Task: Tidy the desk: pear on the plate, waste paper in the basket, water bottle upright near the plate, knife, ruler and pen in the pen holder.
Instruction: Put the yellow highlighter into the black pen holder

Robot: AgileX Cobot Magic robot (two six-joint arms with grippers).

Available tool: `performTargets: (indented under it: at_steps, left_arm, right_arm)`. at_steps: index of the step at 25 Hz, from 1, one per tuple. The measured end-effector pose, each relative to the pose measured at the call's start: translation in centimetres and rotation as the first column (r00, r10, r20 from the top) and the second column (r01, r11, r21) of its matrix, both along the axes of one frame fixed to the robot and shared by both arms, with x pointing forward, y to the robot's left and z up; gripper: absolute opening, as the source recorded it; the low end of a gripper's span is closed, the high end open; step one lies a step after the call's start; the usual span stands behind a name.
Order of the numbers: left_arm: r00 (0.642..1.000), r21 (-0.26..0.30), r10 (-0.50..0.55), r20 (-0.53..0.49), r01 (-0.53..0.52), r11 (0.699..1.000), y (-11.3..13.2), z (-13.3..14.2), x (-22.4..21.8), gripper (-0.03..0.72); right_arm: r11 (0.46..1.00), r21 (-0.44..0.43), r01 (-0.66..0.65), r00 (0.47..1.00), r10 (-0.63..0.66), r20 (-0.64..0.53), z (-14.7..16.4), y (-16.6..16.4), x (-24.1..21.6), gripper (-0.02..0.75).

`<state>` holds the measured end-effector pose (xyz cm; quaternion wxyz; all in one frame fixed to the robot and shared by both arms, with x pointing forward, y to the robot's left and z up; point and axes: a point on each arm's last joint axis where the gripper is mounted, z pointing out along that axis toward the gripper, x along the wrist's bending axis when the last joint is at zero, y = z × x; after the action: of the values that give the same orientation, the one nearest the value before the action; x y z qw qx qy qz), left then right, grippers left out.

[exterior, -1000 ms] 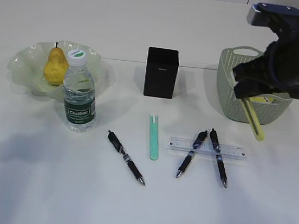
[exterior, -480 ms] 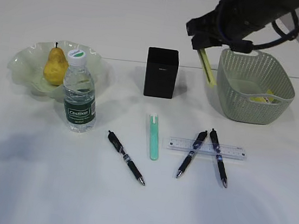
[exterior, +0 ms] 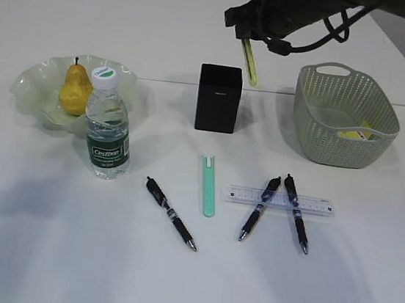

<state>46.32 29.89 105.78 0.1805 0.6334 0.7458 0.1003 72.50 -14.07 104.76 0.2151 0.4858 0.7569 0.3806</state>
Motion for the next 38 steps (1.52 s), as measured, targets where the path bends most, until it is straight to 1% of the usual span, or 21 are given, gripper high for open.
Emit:
performTargets:
  at_steps: [6,15,18,23,29,34,38]
  left_arm:
    - [1.000,0.001,0.003,0.026,-0.003,1.000,0.0,0.1,0.2,0.483]
    - [0.999,0.002,0.004,0.035,-0.004,1.000,0.0,0.1,0.3,0.480]
    - [0.999,0.002,0.004,0.035,-0.004,1.000,0.0,0.1,0.3,0.479]
    - [0.999,0.002,0.004,0.036,-0.004,1.000,0.0,0.1,0.3,0.479]
    - [0.999,0.002,0.004,0.036,-0.004,1.000,0.0,0.1,0.3,0.479]
    - [0.999,0.004,0.003,0.036,-0.003,1.000,0.0,0.1,0.3,0.478]
    - [0.999,0.004,0.003,0.036,-0.003,1.000,0.0,0.1,0.3,0.479]
  right_arm:
    - [0.997,0.065,0.030,0.996,-0.035,0.076,-1.2,0.7,2.5,0.080]
    - [0.993,0.104,0.062,0.985,-0.078,0.154,-3.4,1.0,4.4,0.080]
    - [0.992,0.109,0.069,0.984,-0.086,0.158,-4.2,1.1,4.7,0.081]
    - [0.991,0.111,0.075,0.988,-0.089,0.129,-6.1,1.4,5.0,0.081]
    - [0.989,0.123,0.077,0.988,-0.092,0.121,-6.3,1.5,5.0,0.088]
    - [0.994,0.094,0.052,0.992,-0.063,0.111,-6.5,1.6,4.8,0.126]
    - [0.995,0.092,0.047,0.993,-0.056,0.102,-6.6,1.6,4.8,0.202]
